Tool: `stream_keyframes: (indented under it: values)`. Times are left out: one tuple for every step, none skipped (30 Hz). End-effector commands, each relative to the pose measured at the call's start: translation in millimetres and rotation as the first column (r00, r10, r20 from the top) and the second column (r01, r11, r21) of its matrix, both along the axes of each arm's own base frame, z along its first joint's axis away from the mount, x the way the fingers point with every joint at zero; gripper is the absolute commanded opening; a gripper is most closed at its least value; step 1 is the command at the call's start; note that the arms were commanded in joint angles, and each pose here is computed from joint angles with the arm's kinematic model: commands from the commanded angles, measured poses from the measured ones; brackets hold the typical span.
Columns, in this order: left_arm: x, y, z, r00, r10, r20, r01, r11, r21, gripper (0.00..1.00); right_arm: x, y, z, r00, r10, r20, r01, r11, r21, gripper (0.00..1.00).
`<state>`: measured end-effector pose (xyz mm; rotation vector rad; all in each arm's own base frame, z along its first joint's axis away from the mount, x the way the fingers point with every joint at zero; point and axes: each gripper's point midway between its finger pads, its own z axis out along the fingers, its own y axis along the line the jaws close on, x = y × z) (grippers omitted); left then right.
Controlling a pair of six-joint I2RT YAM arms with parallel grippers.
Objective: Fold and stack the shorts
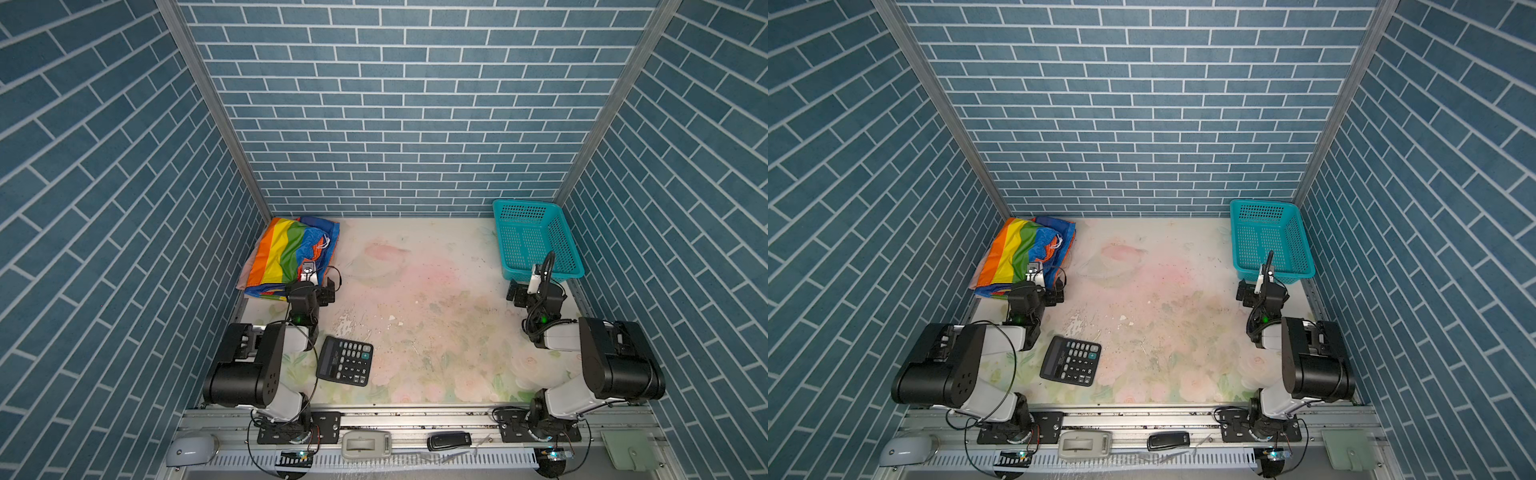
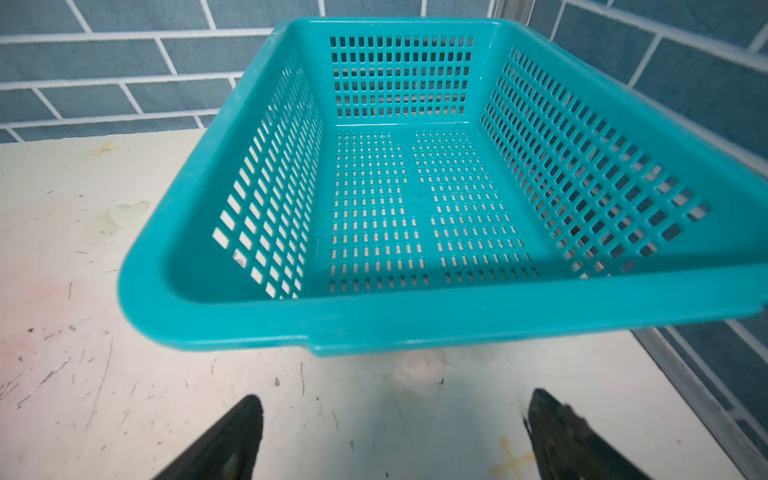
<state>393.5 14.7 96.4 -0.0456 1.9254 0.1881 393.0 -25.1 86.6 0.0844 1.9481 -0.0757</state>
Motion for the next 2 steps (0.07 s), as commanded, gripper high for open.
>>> stream_keyframes:
  values:
    - [-1.0,1.2,-0.9,1.000,-0.002,0.004,0.002,1.000,0.004,1.00,1.7,5.3,1.5,0.999,0.037,0.002,-0.037,0.999,0.000,0.99]
    - [-1.2,1.2,-1.4,1.000,-0.002,0.002,0.002,1.000,0.004,1.00,1.6,4.7,1.9,0.999,0.035,0.006,-0.035,0.999,-0.002,0.99]
